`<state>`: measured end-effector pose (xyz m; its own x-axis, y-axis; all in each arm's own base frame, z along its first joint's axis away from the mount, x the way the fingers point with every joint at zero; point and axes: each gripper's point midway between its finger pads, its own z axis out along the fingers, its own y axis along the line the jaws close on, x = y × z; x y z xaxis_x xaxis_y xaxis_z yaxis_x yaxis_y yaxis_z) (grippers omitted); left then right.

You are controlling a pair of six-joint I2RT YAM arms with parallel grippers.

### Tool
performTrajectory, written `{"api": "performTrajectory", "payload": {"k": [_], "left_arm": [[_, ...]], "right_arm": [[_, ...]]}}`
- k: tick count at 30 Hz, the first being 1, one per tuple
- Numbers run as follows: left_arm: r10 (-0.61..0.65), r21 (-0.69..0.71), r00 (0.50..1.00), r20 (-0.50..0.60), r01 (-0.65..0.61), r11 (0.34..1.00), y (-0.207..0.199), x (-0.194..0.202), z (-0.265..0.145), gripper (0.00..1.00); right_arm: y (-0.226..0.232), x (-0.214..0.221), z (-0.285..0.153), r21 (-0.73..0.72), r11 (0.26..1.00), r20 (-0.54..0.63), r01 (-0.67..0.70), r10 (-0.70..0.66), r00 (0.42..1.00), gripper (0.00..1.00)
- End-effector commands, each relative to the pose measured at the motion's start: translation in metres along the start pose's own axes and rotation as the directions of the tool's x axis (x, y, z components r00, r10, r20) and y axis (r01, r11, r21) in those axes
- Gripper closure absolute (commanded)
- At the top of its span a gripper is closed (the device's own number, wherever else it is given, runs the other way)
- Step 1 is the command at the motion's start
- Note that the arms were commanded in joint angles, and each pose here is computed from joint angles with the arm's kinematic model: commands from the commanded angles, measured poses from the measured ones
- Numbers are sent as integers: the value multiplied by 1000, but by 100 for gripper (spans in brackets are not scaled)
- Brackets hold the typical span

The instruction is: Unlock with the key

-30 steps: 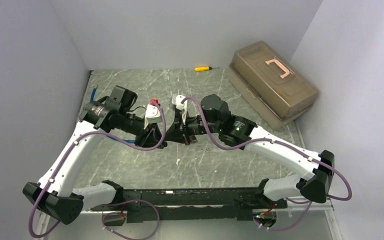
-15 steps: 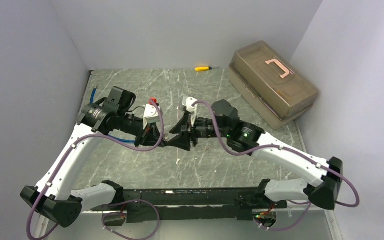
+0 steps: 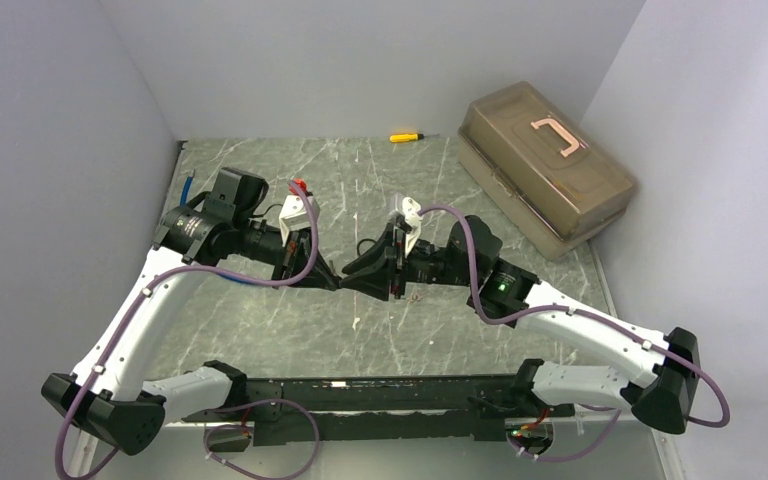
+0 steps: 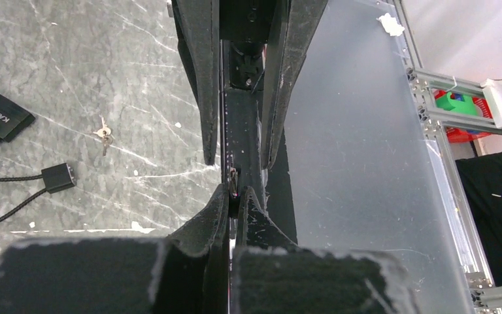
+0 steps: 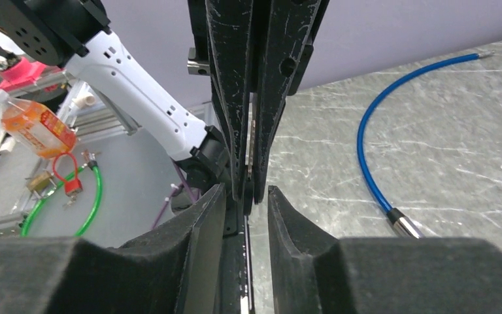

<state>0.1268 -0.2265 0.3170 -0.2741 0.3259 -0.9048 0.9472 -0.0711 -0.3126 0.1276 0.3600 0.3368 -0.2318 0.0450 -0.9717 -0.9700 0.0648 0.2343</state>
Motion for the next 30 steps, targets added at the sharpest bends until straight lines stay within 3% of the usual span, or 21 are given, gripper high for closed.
{"api": "performTrajectory", "payload": {"k": [1,11,15,20,21,22,26,28,30], "left_arm": [[30,33,998,47,-31,999,-10,-15,-2,100],[36,15,998,49,-36,999,-7,-17,-4,100],[41,13,998,51,-42,999,-7,-18,-4,100],[44,4,998,51,-44,999,-6,-20,-5,100],[45,-1,998,48,-45,999,-6,-20,-5,96],[42,-8,998,43,-41,999,-5,-19,-6,83],[53,-42,998,15,-53,998,0,-14,-8,56],[67,-70,998,-6,-67,995,2,-12,-10,47],[88,-93,996,-18,-90,992,5,-14,-13,44]], "right_arm": [[11,-30,7,-64,997,84,36,-30,996,72],[11,-22,10,-83,996,65,20,-15,998,73],[10,-21,13,-86,996,59,18,-13,998,98],[8,-18,13,-73,997,45,7,-4,999,100],[7,-18,12,-65,998,44,8,-5,999,100],[6,-18,11,-57,998,42,11,-8,999,100],[5,-13,4,-29,999,-5,16,-16,1000,100],[5,-9,1,-24,1000,-41,20,-21,999,100],[5,-4,-1,-21,1000,-70,14,-16,997,100]]}}
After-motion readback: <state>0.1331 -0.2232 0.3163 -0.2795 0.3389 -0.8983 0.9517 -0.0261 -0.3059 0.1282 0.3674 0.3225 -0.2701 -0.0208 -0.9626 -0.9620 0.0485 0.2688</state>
